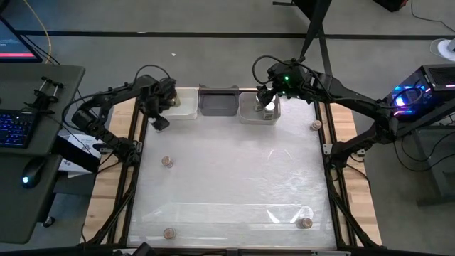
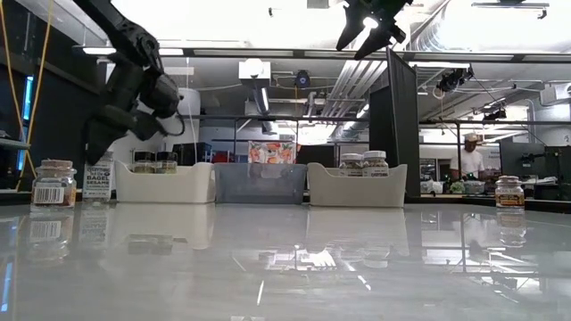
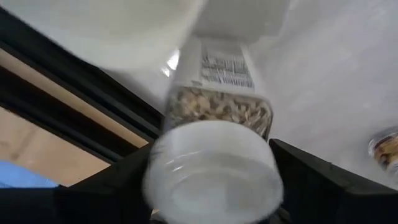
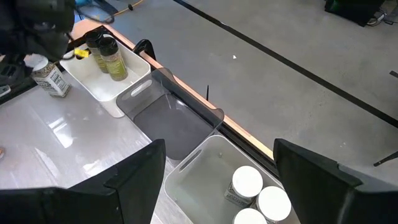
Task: Sort spices by type
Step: Put the white seasoning bottle into the gray bin
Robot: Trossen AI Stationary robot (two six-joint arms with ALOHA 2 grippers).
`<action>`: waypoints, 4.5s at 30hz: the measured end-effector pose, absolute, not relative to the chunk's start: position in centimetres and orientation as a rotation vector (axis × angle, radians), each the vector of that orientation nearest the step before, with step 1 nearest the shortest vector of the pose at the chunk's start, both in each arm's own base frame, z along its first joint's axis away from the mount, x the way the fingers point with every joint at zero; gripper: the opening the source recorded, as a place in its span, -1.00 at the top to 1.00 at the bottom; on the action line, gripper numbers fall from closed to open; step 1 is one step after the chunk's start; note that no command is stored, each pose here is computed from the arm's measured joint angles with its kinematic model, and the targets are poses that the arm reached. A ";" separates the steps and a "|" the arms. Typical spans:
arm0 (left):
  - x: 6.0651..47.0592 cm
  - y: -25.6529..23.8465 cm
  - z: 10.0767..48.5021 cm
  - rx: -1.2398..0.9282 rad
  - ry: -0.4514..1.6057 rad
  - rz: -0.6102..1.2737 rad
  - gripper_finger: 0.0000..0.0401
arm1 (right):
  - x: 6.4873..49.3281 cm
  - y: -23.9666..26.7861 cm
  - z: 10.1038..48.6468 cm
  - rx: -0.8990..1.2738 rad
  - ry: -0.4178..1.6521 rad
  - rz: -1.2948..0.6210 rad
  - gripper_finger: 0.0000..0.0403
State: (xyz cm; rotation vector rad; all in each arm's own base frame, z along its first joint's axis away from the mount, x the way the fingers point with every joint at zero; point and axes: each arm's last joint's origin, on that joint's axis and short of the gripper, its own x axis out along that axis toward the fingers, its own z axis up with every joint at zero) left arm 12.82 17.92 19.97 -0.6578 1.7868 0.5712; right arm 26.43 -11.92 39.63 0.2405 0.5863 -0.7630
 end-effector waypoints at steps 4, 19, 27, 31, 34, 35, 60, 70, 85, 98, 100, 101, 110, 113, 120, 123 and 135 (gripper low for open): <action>12.4 17.3 18.6 -0.677 1.811 0.560 -0.34 | 26.4 -11.9 39.6 0.240 0.586 -0.763 -0.46; 13.3 18.6 20.0 -0.617 1.716 0.599 -0.33 | 26.4 -11.9 39.6 0.257 0.579 -0.769 -0.46; 13.3 18.6 20.0 -0.627 1.712 0.591 -0.28 | 26.4 -11.9 39.6 0.257 0.579 -0.769 -0.46; 13.3 18.5 20.0 -0.635 1.719 0.592 -0.05 | 26.4 -11.9 39.6 0.257 0.579 -0.769 -0.46; 13.2 18.4 20.2 -0.641 1.734 0.579 0.18 | 26.4 -11.9 39.6 0.252 0.581 -0.768 -0.46; 13.2 18.4 20.3 -0.644 1.739 0.575 0.18 | 26.4 -11.9 39.6 0.249 0.582 -0.767 -0.46; 28.9 15.6 35.3 -0.169 1.108 0.391 0.18 | 22.8 -10.4 43.2 0.269 0.402 -0.779 -0.46; 40.2 16.7 32.3 0.052 0.953 0.232 0.18 | 22.8 -10.5 43.4 0.299 0.359 -0.814 -0.46; 44.7 18.9 23.2 0.018 1.049 0.215 0.18 | 22.7 -10.6 43.4 0.345 0.336 -0.839 -0.46; 44.8 18.8 22.9 0.032 1.057 0.206 0.16 | 20.7 -10.9 37.1 0.593 0.831 -1.113 -0.27; 44.8 18.9 22.9 0.032 1.056 0.207 0.16 | 21.0 -10.9 35.3 0.588 0.874 -1.065 -0.14; 44.8 18.9 22.9 0.032 1.056 0.207 0.16 | 21.2 -11.0 34.3 0.602 0.883 -1.034 -0.05; 44.8 18.9 22.9 0.033 1.056 0.206 0.16 | 23.6 -12.8 25.7 0.868 0.627 -0.836 0.91; 44.8 18.9 22.9 0.035 1.056 0.205 0.16 | 24.1 -13.4 24.6 0.919 0.534 -0.839 0.96; 44.9 18.7 22.9 0.060 1.059 0.187 0.16 | 25.8 -14.2 22.6 0.950 0.502 -0.819 0.99; 44.9 18.7 22.9 0.060 1.059 0.187 0.16 | 26.3 -14.4 21.8 0.963 0.508 -0.808 0.99; 45.2 18.8 23.1 0.082 1.020 0.195 0.11 | 27.2 -14.9 20.2 0.968 0.545 -0.801 1.00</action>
